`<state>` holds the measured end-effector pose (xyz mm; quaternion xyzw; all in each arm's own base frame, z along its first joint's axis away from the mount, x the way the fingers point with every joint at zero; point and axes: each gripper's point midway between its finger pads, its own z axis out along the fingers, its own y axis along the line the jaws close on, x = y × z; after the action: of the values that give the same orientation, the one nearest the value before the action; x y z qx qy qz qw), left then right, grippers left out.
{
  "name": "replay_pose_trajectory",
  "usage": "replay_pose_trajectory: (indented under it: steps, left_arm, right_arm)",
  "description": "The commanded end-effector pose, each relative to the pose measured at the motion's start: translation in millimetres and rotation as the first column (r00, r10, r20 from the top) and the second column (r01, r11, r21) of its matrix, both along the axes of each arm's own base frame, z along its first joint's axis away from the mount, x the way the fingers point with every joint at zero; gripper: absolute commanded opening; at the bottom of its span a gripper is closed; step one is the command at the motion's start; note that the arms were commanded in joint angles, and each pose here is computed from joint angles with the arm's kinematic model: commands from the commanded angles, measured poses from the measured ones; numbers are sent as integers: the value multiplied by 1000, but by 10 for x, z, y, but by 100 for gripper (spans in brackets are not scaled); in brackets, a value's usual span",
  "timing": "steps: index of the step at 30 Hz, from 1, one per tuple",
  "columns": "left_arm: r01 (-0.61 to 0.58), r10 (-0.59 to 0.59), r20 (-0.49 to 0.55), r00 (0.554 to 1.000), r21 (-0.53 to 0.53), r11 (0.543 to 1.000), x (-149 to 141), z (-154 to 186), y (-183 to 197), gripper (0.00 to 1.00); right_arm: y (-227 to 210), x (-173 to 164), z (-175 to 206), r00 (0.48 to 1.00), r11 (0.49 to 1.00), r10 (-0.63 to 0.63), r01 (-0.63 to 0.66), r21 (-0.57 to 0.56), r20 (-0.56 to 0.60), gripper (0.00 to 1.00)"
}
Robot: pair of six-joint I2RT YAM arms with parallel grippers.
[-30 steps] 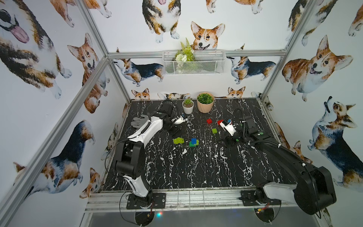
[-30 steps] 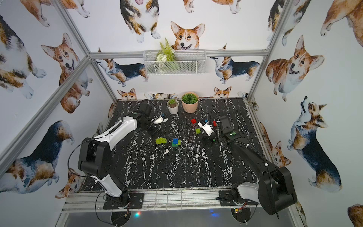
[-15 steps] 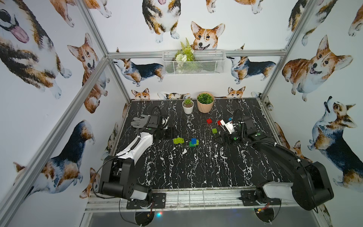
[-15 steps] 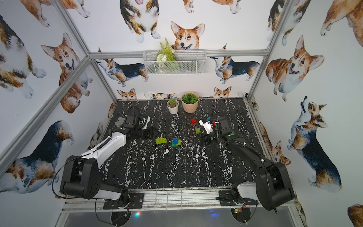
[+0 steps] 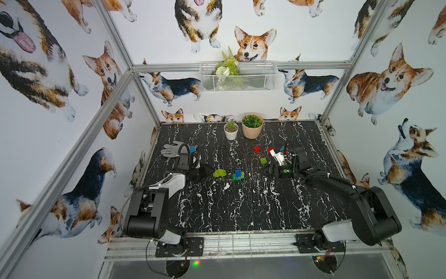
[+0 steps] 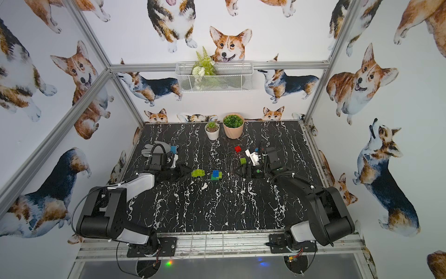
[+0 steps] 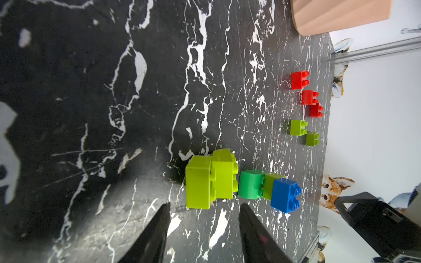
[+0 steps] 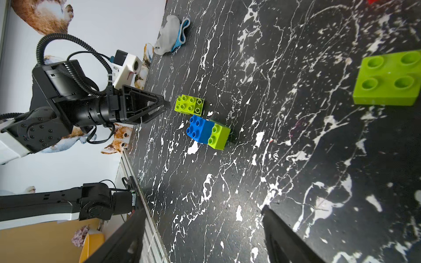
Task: Assemble the letter s with lego
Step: Pick up the lego brick from the center of the board.
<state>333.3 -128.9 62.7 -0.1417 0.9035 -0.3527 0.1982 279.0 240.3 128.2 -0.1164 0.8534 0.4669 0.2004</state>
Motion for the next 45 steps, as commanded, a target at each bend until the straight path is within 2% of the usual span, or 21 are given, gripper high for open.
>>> replay_pose_trajectory:
  steps: [1,8,30,40,45]
  left_arm:
    - [-5,7,40,999,-51,999,82,65,-51,49]
    - [6,-4,27,1000,-76,997,85,-28,-84,44]
    - [3,-3,-4,1000,-102,995,115,-199,-117,34]
    - [8,-9,-12,1000,-112,994,118,-230,-138,33]
    - [9,-11,-10,1000,-109,994,115,-222,-135,27]
  right_arm:
    - [82,30,36,1000,999,3,-2,52,-16,82]
    - [181,37,-77,998,998,14,-10,68,-55,81]
    - [223,8,-202,997,998,25,-20,63,-80,80]
    - [227,2,-199,996,997,30,-24,67,-80,80]
    - [229,-8,-209,996,998,31,-26,66,-81,80]
